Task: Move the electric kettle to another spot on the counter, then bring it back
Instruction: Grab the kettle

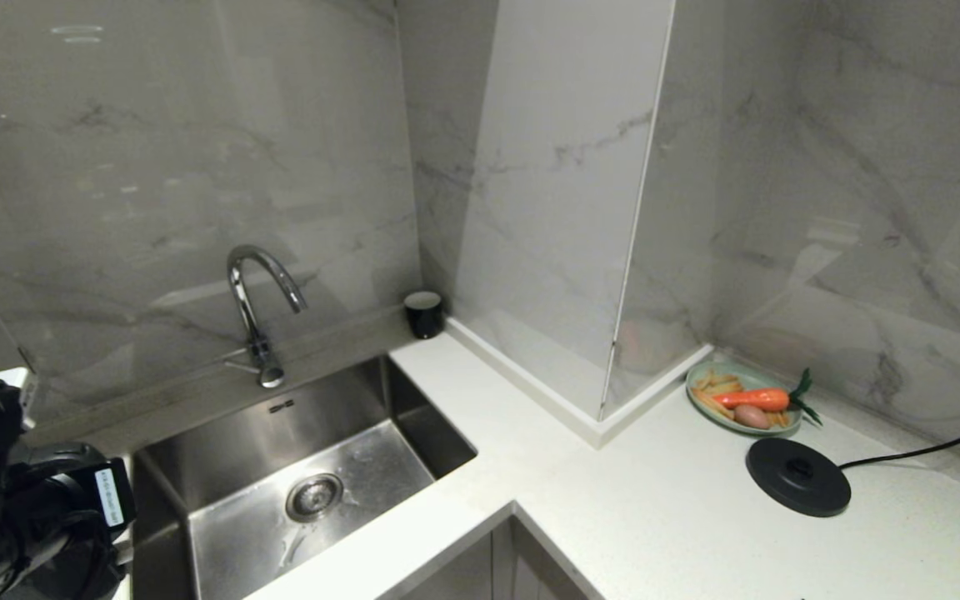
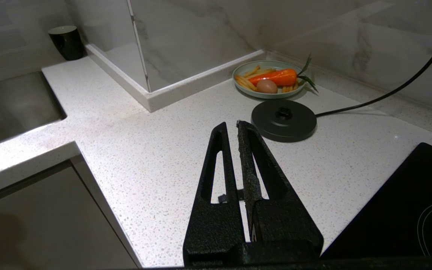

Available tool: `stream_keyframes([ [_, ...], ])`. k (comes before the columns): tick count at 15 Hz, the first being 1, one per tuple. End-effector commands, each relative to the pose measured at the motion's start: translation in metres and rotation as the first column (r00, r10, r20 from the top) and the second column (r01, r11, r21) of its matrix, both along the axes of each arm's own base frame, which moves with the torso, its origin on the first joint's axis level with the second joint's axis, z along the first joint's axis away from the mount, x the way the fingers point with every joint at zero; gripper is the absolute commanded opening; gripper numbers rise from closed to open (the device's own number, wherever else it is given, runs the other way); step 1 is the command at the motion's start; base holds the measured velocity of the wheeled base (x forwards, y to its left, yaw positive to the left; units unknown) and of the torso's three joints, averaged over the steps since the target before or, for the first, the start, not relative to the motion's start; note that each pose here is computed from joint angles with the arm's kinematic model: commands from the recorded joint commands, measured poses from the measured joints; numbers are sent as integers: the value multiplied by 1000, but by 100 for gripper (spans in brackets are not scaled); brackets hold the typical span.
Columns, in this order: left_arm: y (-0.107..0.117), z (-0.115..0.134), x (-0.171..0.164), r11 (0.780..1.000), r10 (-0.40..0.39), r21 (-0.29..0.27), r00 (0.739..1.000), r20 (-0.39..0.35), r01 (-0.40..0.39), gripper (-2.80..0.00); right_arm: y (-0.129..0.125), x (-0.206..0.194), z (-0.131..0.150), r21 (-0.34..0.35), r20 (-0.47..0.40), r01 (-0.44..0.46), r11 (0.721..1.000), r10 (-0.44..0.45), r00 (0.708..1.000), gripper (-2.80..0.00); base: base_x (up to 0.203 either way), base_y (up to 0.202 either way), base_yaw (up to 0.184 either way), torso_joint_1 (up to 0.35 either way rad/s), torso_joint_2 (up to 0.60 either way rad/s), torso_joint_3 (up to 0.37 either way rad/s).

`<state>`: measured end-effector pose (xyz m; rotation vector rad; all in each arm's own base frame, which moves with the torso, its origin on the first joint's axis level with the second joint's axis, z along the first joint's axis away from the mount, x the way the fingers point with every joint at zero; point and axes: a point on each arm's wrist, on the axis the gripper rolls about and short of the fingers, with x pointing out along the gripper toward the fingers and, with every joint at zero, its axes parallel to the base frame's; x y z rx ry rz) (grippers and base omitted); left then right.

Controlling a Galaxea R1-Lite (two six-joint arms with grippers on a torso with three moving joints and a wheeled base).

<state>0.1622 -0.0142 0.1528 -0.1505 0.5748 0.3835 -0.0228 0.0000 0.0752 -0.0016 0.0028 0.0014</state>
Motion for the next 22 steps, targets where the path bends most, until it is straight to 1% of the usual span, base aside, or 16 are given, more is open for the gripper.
stream_keyframes([
  [1,-6,-30,12,1000,22,-10,991,-131,-24,-280,0,0,0,0,-1,-1,1000,1,1000,-280,0,0,0,0,0,0],
  [2,-6,-38,14,999,36,-16,986,-160,-39,-280,0,0,0,0,0,0,1000,0,1000,-280,0,0,0,0,0,0],
  [3,-6,-46,17,998,47,-23,984,-173,-52,-280,0,0,0,0,-1,0,1000,0,1000,-280,0,0,0,0,0,0],
  [5,-6,-57,22,997,60,-26,982,-179,-66,-280,0,0,0,0,-1,0,1000,0,1000,-280,0,0,0,0,0,0],
  [6,-5,-61,24,997,71,-29,983,-171,-77,-280,0,0,0,0,0,0,1000,0,1000,-280,0,0,0,0,0,0],
  [7,-3,-62,26,996,79,-31,983,-166,-85,-222,0,0,0,0,-2,0,1000,0,1000,-280,0,0,0,0,0,0],
  [8,4,-64,30,992,111,-33,980,-164,-118,0,0,0,0,0,0,0,1000,0,1000,-280,0,0,0,0,0,0],
  [9,10,-67,36,988,140,-34,976,-169,-147,0,0,0,0,0,-1,0,1000,0,1000,-280,0,0,0,0,0,0],
  [10,14,-69,42,985,158,-39,975,-157,-166,0,0,0,0,0,0,0,1000,0,1000,-280,0,0,0,0,0,0],
  [12,15,-74,49,986,154,-49,979,-132,-162,0,0,0,0,0,0,0,1000,0,1000,-280,0,0,0,0,0,0],
  [14,16,-80,55,986,153,-46,978,-142,-161,0,0,0,0,0,0,0,1000,0,1000,-280,0,0,0,0,0,0],
  [15,19,-82,61,987,147,-44,981,-130,-154,0,0,0,0,0,-1,0,1000,0,1000,-280,0,0,0,0,0,0],
  [16,22,-85,66,988,142,-37,982,-123,-147,0,0,0,0,0,-2,0,1000,0,1000,-280,0,0,0,0,0,0],
  [18,32,-96,76,987,156,-17,980,-121,-159,0,0,0,0,0,0,0,1000,0,1000,-280,0,0,0,0,0,0],
  [19,37,-99,80,986,164,-7,980,-108,-166,0,0,0,0,0,0,0,1000,0,1000,-280,0,0,0,0,0,0],
  [22,40,-102,84,985,170,-3,981,-96,-171,0,0,0,0,0,-1,0,1000,0,1000,-280,0,0,0,0,0,0],
])
